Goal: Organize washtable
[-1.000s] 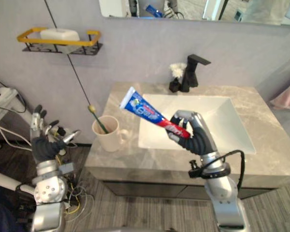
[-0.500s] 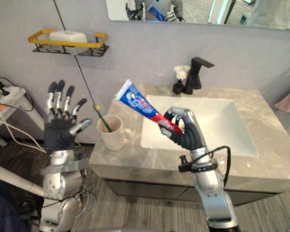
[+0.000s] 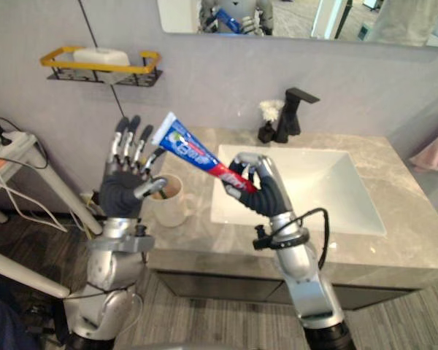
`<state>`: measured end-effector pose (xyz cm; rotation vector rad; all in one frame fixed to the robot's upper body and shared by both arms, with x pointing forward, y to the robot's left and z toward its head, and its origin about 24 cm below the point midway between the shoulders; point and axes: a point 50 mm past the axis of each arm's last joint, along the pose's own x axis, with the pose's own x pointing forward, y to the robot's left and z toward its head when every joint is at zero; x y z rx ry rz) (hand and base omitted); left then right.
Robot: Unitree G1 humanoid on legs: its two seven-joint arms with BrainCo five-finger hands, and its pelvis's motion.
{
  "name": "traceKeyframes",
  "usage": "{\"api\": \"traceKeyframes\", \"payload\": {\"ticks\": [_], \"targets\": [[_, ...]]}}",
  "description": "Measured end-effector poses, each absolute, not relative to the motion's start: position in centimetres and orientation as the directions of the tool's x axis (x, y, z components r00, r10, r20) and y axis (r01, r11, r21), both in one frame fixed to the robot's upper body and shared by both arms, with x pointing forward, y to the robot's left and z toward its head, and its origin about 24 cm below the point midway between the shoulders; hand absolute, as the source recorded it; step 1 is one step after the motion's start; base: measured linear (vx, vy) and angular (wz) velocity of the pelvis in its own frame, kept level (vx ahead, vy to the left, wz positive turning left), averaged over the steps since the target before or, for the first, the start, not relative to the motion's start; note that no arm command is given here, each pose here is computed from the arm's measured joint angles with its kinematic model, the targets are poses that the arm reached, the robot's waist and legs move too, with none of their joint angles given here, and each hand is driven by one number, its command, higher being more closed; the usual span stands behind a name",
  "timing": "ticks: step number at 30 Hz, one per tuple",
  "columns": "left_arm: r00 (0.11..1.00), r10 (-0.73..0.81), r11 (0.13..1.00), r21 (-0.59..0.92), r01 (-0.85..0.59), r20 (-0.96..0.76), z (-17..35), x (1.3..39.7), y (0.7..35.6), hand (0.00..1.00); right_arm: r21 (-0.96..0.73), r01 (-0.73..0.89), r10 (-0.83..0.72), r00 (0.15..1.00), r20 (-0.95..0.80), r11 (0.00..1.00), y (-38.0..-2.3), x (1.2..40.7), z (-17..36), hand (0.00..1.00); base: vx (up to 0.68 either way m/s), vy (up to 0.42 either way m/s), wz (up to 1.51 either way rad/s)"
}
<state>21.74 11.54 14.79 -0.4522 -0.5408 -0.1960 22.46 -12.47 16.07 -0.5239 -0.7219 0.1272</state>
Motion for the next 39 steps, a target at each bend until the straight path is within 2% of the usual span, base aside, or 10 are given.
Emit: {"api": "traceKeyframes", "payload": {"ticks": [9,15,16,39], "targets": [[0.859,-0.139,0.839,-0.402,0.366,0.492,14.2,22.8,10.0,0.0,-0.503,0.03,0.327,0.726,0.605,0.864,-11.3,23.0,16.4,1.0,-0.01,-0.005,-0.02],[0.836,-0.188,0.811,-0.398,0.428,0.515,14.9,23.2,8.9,0.0,-0.509,0.007,0.354,0.709,0.609,0.861,-10.6,23.3,16.6,1.0,0.0,-0.005,-0.01],[0.835,-0.194,0.808,-0.399,0.434,0.515,14.9,23.4,8.8,1.0,-0.509,0.003,0.354,0.714,0.604,0.861,-10.6,23.5,16.5,1.0,0.0,0.0,0.0],[0.84,-0.207,0.804,-0.402,0.438,0.502,15.0,23.9,8.4,1.0,-0.569,-0.141,0.482,0.713,0.51,0.81,-9.3,23.4,14.8,1.0,-0.01,-0.004,-0.01]]}}
